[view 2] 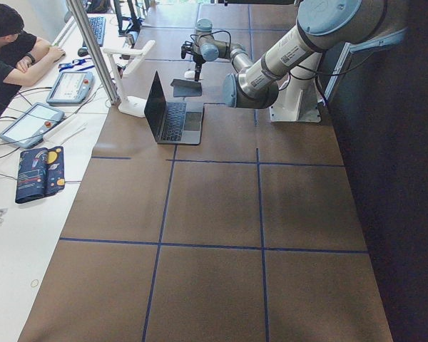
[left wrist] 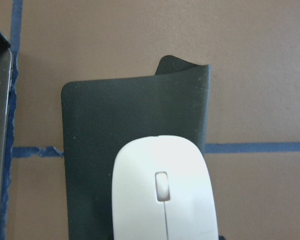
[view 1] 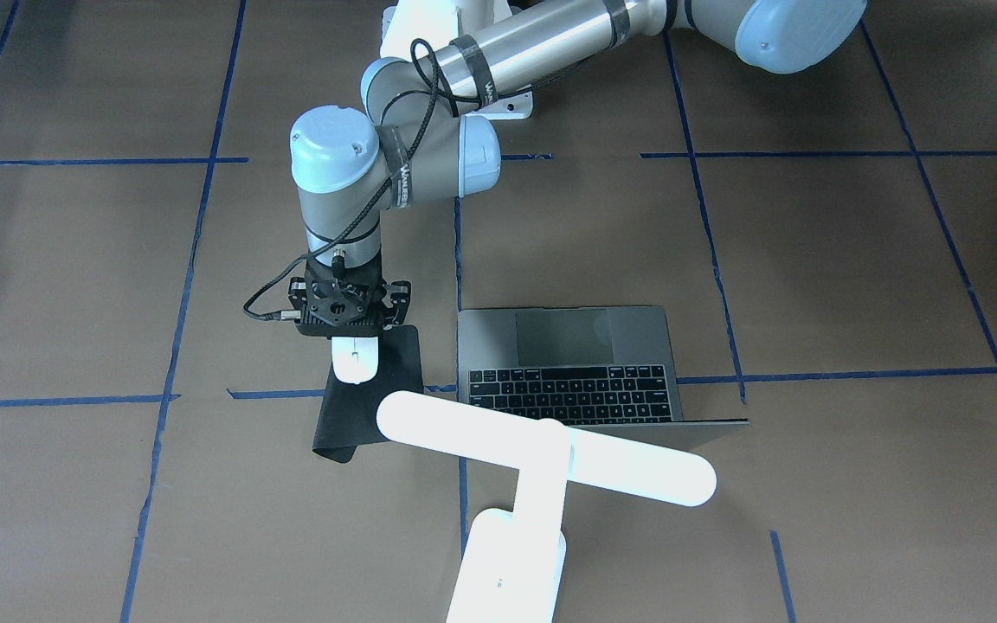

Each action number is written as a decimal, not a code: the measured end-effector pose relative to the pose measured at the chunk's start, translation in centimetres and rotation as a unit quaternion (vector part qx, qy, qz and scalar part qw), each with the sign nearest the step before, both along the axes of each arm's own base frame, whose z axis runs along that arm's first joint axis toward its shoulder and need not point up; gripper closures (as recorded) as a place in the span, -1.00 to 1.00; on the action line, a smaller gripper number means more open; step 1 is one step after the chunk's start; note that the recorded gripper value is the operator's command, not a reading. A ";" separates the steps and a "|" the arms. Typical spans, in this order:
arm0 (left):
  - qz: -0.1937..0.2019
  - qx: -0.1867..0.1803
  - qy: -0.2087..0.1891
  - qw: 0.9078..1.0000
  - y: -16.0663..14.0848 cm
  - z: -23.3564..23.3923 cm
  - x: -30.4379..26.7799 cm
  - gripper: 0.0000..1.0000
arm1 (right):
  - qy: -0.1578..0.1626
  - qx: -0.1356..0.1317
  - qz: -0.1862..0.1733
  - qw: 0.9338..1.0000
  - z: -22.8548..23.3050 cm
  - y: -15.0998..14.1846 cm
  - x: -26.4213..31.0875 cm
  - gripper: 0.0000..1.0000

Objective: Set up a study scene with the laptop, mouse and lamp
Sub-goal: 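Carry the white mouse with the left gripper over the mouse pad, then lower the mouse onto the pad, open the left gripper and withdraw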

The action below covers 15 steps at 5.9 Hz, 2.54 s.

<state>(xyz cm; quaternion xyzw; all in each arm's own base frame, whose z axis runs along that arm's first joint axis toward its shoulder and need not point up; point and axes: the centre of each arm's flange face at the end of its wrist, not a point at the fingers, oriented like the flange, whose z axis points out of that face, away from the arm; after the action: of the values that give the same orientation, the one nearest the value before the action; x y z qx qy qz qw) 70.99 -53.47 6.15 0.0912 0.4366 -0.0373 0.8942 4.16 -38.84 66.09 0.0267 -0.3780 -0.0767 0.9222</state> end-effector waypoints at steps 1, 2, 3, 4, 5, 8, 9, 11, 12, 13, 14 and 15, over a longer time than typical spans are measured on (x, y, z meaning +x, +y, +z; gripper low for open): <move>-0.005 -0.005 0.003 1.000 -0.6 0.5 0.8 -0.61 | 0.000 0.000 0.000 1.000 0.0 0.0 0.0 -1.00; -0.012 -0.012 0.009 1.000 -0.9 0.6 1.2 -0.93 | -0.001 0.000 0.000 1.000 0.0 0.0 0.0 -1.00; -0.016 -0.015 0.015 1.000 -0.9 0.4 1.4 -0.99 | -0.001 0.000 0.000 1.000 0.0 0.0 0.0 -1.00; -0.016 -0.014 0.018 1.000 -0.9 0.1 1.4 -0.99 | -0.001 0.000 0.000 1.000 0.0 0.0 0.0 -1.00; -0.015 -0.010 0.024 1.000 -0.8 -0.6 1.2 -0.99 | -0.001 0.000 0.000 1.000 0.0 0.0 0.0 -1.00; 0.033 -0.041 0.051 0.997 0.5 -1.5 -4.3 -0.99 | 0.001 -0.001 0.000 1.000 0.1 -0.1 0.0 -1.00; 0.046 -0.041 0.041 0.997 3.0 0.5 -8.7 -0.99 | 0.001 -0.002 0.000 1.000 0.1 -0.2 0.0 -1.00; 0.079 -0.005 0.011 0.997 8.3 7.1 -18.9 -0.99 | 0.001 -0.002 0.001 1.000 0.2 -0.2 0.0 -1.00; 0.097 0.026 -0.008 0.995 9.7 11.0 -23.9 -0.99 | 0.001 -0.002 0.001 1.000 0.2 -0.2 0.0 -1.00; 0.115 0.054 -0.028 0.992 10.4 14.4 -27.8 -0.99 | 0.001 -0.003 0.001 1.000 0.2 -0.2 0.0 -1.00; 0.130 0.077 -0.048 0.987 10.6 17.6 -31.4 -0.99 | 0.001 -0.003 0.001 1.000 0.3 -0.2 0.0 -1.00; 0.148 0.091 -0.064 0.983 10.1 20.9 -35.1 -0.99 | 0.001 -0.003 0.000 1.000 0.3 -0.1 0.0 -1.00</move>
<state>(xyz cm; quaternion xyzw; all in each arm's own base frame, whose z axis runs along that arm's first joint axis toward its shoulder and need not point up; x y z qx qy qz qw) 35.89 -43.35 27.01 0.1087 0.3887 0.1413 0.9039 4.12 -38.99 66.42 0.0237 -0.3774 -0.0753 0.9227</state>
